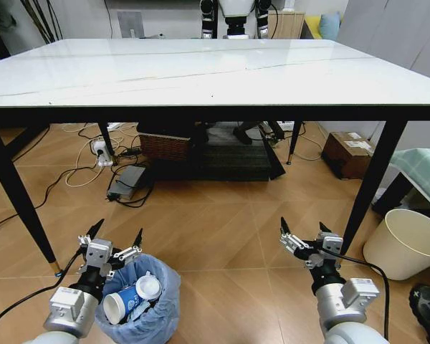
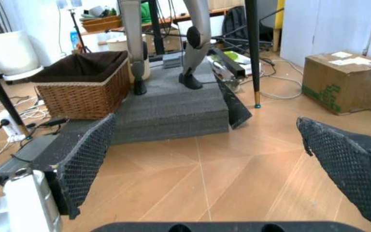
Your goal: Pick up the trash bin and place the trash from the table into it.
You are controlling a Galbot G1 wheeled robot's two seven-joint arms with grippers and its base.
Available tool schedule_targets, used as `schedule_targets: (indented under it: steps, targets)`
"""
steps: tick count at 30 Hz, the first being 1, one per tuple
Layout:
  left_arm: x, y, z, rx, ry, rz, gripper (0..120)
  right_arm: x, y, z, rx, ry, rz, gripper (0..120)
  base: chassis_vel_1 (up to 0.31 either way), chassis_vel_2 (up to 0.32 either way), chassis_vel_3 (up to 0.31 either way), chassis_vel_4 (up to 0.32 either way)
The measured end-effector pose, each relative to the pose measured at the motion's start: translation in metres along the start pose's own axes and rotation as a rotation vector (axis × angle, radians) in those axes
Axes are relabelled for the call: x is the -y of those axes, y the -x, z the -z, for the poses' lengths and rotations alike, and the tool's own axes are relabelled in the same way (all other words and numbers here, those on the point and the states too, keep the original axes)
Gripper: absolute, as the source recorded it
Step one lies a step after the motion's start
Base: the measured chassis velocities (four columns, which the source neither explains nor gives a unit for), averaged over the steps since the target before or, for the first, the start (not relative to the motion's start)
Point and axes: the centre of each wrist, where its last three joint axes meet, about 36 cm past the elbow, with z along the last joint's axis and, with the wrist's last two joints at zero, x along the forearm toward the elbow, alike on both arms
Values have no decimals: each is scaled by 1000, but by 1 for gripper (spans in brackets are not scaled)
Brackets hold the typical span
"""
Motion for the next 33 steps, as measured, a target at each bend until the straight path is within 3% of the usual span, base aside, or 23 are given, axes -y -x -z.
schedule_targets:
  steps: [33]
  targets:
    - [1,-2,2,-6,10,4,100,-2,-2,0,-11,-18,-18,100,0,0,0,0]
